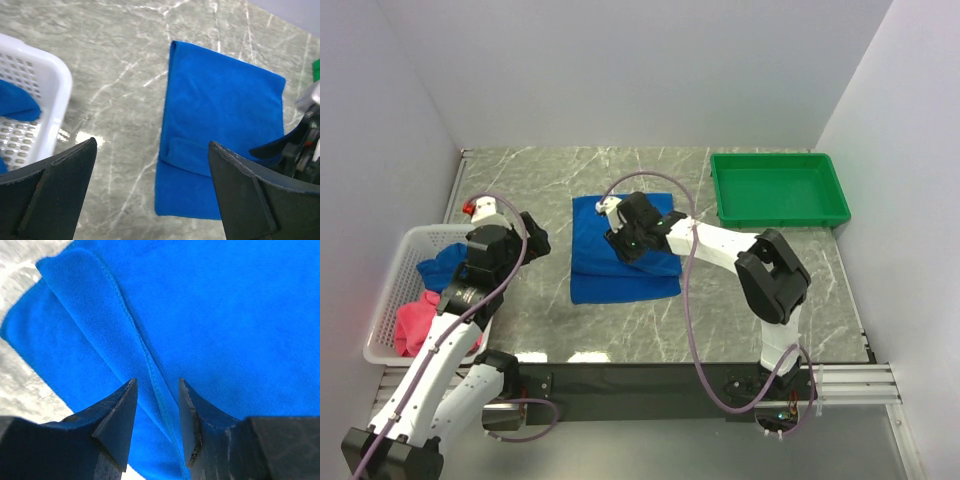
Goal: Fold and stack the towels
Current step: Fold the towel
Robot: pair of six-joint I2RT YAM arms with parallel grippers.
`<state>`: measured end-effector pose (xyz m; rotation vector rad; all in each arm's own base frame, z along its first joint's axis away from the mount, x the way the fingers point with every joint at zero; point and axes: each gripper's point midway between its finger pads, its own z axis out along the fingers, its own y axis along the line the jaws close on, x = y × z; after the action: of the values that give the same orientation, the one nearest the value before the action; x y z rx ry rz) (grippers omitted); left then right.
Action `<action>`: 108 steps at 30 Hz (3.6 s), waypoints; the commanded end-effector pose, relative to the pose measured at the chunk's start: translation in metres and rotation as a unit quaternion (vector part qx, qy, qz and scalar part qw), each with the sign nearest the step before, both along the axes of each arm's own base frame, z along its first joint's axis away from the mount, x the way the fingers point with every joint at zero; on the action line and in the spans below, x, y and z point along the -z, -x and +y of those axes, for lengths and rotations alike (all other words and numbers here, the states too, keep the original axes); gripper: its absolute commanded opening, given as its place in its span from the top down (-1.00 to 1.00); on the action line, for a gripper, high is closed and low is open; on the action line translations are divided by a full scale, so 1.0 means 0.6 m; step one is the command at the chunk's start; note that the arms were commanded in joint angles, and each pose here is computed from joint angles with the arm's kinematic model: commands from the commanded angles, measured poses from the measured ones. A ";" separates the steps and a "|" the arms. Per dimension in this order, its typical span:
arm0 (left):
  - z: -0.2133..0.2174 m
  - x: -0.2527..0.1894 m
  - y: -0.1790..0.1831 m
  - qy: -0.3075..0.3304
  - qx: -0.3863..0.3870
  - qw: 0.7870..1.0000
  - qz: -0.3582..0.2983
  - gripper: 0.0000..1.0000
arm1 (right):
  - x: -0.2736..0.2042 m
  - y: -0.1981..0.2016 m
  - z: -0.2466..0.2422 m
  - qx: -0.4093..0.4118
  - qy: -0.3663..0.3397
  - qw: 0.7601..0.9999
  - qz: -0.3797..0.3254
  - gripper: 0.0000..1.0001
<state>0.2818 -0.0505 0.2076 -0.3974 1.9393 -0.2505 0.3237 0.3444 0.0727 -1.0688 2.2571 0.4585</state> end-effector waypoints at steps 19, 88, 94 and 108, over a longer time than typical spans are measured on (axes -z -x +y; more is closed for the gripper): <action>0.046 -0.011 -0.024 -0.027 -0.036 0.999 -0.009 -0.89 | 0.045 0.001 0.030 -0.032 0.058 0.998 -0.016 0.35; 0.053 0.007 -0.033 -0.019 -0.032 0.999 0.011 -0.85 | 0.003 0.058 0.201 -0.025 -0.163 0.982 0.090 -0.76; 0.054 0.005 -0.033 -0.018 -0.033 0.999 0.008 -0.85 | -0.010 0.084 0.212 -0.055 -0.181 0.976 0.105 -0.67; 0.054 0.007 -0.033 -0.016 -0.031 0.999 0.009 -0.85 | -0.023 0.246 0.234 -0.192 -0.154 0.955 0.164 -0.53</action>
<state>0.2951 -0.0152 0.1872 -0.4772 1.9897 -0.1511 0.2017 0.4793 0.0586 -1.2188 2.2267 1.1274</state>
